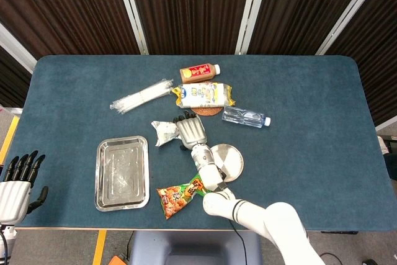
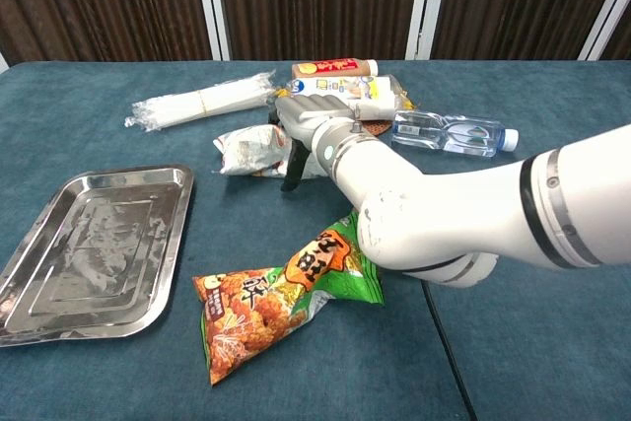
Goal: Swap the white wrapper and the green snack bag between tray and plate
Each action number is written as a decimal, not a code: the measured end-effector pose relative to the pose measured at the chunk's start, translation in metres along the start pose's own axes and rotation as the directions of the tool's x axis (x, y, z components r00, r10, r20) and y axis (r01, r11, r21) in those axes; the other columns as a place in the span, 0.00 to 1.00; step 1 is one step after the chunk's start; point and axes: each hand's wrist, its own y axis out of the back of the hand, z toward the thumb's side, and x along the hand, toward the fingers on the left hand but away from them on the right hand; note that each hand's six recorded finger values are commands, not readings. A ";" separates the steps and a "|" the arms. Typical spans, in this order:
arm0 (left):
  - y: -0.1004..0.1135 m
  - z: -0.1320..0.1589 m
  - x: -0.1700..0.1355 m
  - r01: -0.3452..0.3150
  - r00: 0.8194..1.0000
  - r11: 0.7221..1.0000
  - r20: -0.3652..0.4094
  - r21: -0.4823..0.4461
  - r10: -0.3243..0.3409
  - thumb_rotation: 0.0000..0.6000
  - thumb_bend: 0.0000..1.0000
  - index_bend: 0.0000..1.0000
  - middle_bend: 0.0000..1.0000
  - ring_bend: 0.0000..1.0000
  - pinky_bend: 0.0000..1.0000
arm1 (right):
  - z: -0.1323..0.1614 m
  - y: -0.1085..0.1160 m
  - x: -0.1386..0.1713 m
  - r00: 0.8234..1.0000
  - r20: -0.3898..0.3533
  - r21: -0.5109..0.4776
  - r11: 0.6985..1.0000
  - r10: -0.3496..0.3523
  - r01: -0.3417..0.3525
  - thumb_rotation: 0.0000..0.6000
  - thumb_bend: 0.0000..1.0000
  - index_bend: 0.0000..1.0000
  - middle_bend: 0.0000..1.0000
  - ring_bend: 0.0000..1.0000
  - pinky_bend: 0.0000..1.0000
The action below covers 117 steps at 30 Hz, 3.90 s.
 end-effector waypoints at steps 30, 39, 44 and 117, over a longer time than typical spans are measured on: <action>-0.005 0.025 -0.007 0.021 0.997 1.000 0.081 0.012 -0.022 1.00 0.41 0.00 0.00 0.00 0.03 | -0.101 0.076 0.099 0.998 -0.034 -0.100 0.994 -0.047 0.043 1.00 0.45 0.77 0.71 0.60 0.70; -0.005 0.029 -0.008 0.023 0.995 1.000 0.098 0.000 -0.022 1.00 0.41 0.00 0.00 0.00 0.03 | -0.142 0.037 0.129 0.996 -0.007 -0.127 0.988 0.084 -0.084 1.00 0.45 0.49 0.59 0.43 0.54; -0.004 0.027 -0.008 0.019 0.995 1.000 0.097 -0.004 -0.018 1.00 0.41 0.00 0.00 0.00 0.03 | -0.142 0.023 0.135 0.989 -0.044 -0.123 0.982 0.139 -0.144 1.00 0.39 0.13 0.34 0.21 0.32; -0.114 0.340 0.051 0.388 0.765 0.905 0.609 -0.175 -0.210 1.00 0.43 0.39 0.36 0.39 0.72 | -0.278 0.081 0.385 0.990 0.090 -0.119 0.986 -0.104 0.115 1.00 0.15 0.00 0.00 0.00 0.00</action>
